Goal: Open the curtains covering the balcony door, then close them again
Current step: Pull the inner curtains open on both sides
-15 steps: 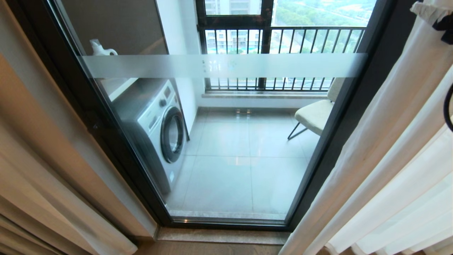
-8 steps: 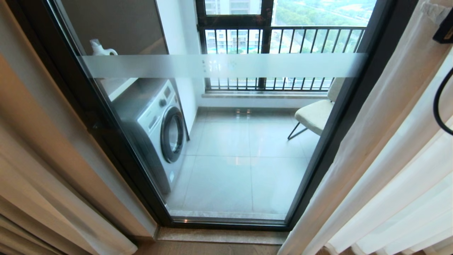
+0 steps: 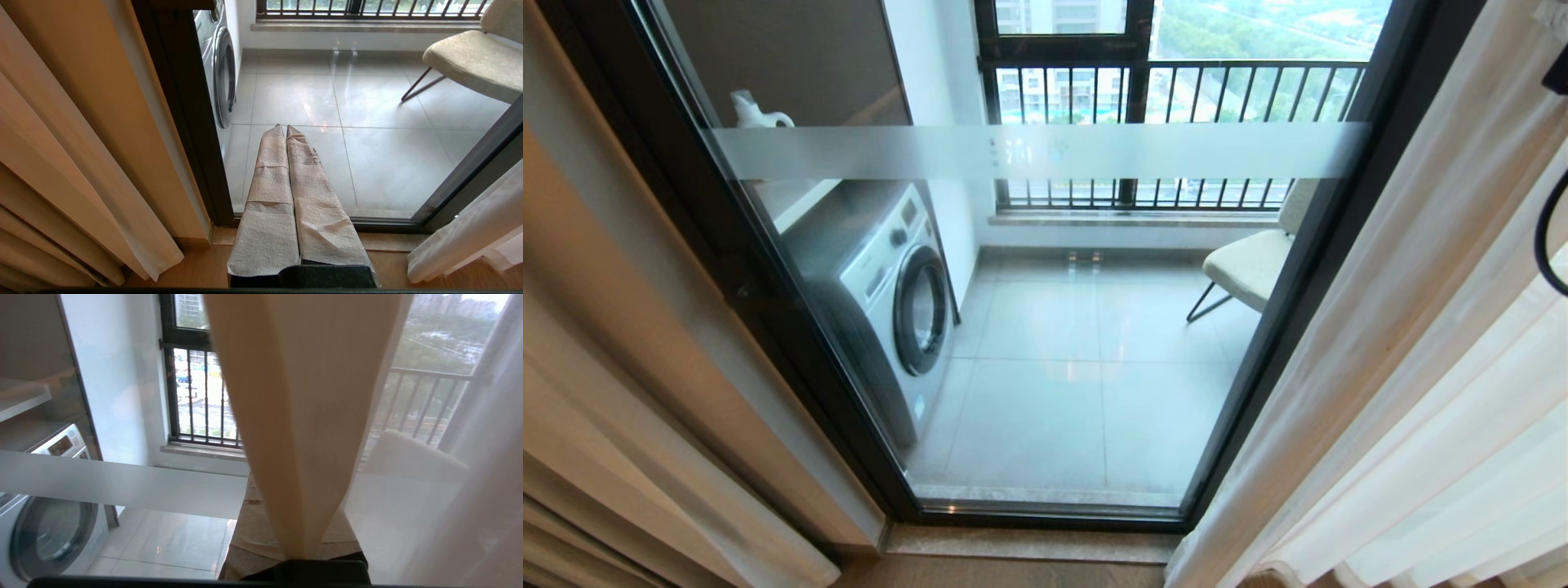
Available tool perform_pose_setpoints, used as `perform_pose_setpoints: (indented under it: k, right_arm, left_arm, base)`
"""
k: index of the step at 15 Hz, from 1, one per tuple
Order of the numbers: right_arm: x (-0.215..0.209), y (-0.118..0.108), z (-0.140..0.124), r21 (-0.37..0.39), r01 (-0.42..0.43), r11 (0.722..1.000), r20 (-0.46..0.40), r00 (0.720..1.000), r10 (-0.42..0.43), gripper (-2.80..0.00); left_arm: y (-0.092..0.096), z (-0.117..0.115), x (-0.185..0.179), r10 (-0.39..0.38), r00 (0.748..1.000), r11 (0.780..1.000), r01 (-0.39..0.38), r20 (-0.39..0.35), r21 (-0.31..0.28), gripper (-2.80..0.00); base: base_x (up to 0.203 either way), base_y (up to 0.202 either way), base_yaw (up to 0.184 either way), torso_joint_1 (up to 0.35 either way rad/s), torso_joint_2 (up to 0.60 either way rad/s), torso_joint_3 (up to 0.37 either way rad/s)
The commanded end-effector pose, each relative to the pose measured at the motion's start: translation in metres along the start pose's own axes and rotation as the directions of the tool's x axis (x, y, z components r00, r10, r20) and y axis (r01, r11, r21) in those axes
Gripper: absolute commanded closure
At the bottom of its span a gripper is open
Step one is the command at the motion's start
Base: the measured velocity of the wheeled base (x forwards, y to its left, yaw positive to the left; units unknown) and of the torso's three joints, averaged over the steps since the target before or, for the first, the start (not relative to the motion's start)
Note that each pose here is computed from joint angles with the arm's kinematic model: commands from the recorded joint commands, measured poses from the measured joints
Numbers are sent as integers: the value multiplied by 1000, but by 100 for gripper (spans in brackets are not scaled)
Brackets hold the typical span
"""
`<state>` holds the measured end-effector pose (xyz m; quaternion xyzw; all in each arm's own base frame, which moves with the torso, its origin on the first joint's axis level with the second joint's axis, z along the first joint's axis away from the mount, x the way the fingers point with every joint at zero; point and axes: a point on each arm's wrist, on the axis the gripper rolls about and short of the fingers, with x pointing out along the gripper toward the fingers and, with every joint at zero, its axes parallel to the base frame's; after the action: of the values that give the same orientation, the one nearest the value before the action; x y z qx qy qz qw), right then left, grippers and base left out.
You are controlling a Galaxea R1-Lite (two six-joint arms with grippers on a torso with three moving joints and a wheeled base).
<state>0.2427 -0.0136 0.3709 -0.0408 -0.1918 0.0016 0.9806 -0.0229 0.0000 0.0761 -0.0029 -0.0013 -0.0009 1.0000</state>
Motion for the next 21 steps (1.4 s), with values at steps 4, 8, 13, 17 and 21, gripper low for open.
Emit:
perform_pose_setpoints:
  k: [4, 8, 13, 17, 21]
  right_arm:
    - [-5, -11, 6, 13, 44, 999, 18, 999, -45, 0]
    - [-11, -11, 11, 12, 45, 999, 29, 999, -45, 0]
    - [-14, -11, 14, 8, 50, 999, 34, 998, -50, 0]
    - [-20, -13, 12, 3, 62, 998, 25, 998, -62, 0]
    - [-27, -14, 10, 3, 67, 998, 12, 998, -67, 0]
  left_arm:
    - [0, 0, 0, 0, 1000, 1000, 0, 1, 0, 0]
    - [0, 0, 0, 0, 1000, 1000, 0, 1, 0, 0]
    - [0, 0, 0, -1, 1000, 1000, 1, 1, 0, 0]
    - [0, 0, 0, -1, 1000, 1000, 1, 1, 0, 0]
    - [0, 0, 0, 0, 1000, 1000, 0, 1, 0, 0]
  base:
    - [0, 0, 0, 0, 0, 0]
    - [0, 0, 0, 0, 0, 0]
    - [0, 0, 0, 0, 0, 0]
    - [0, 0, 0, 0, 0, 0]
    - [0, 0, 0, 0, 0, 0]
